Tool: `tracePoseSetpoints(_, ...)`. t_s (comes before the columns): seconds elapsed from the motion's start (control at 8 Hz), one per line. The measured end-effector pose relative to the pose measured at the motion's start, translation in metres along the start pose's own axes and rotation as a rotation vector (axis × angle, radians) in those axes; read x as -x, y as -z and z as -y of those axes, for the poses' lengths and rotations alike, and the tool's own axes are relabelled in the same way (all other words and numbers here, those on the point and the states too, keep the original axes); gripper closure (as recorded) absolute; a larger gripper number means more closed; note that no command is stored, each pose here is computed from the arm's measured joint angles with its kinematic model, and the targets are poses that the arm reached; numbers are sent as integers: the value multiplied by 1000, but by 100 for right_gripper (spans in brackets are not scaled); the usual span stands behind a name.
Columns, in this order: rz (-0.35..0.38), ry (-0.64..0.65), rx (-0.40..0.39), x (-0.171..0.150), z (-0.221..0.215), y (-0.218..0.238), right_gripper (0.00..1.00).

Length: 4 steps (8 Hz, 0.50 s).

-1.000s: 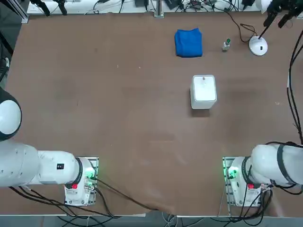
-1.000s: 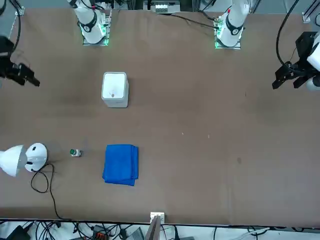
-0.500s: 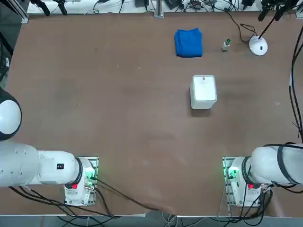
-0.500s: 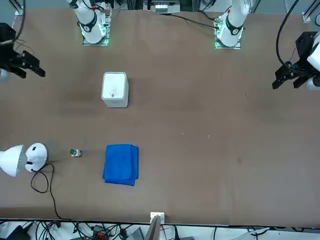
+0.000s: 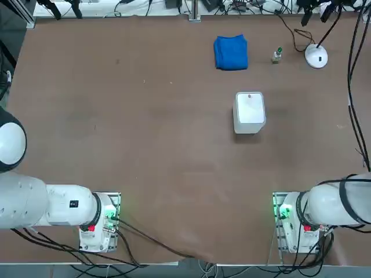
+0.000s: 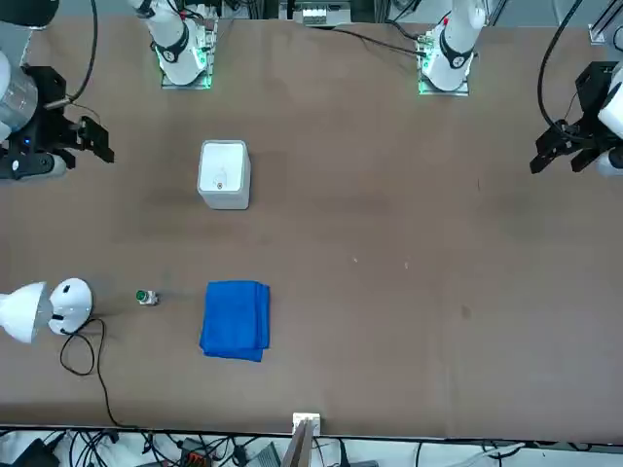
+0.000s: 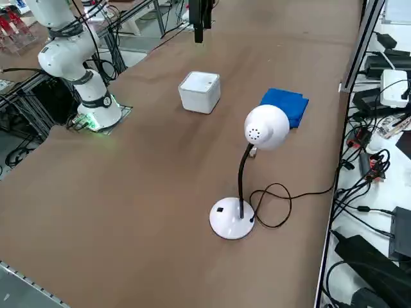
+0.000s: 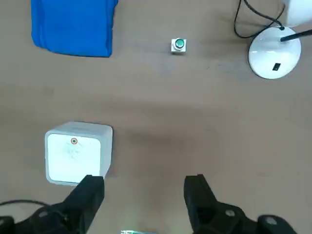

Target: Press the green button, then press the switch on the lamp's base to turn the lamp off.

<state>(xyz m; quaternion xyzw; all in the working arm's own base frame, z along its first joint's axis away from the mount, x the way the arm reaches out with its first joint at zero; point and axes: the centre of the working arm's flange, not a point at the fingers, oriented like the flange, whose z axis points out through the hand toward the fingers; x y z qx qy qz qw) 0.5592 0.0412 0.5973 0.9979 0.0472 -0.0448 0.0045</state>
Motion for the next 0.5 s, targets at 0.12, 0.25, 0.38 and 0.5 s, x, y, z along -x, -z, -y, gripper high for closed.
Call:
tracePoseSetpoints(0.12, -8, -15, -2, 1, -8, 4, 0)
tracePoseSetpoints(0.25, -25, -32, -3, 4, -16, 9, 0)
tracePoseSetpoints(0.38, -45, -51, -3, 11, -25, 15, 0)
tracePoseSetpoints(0.5, -53, -63, -4, 20, -32, 18, 0)
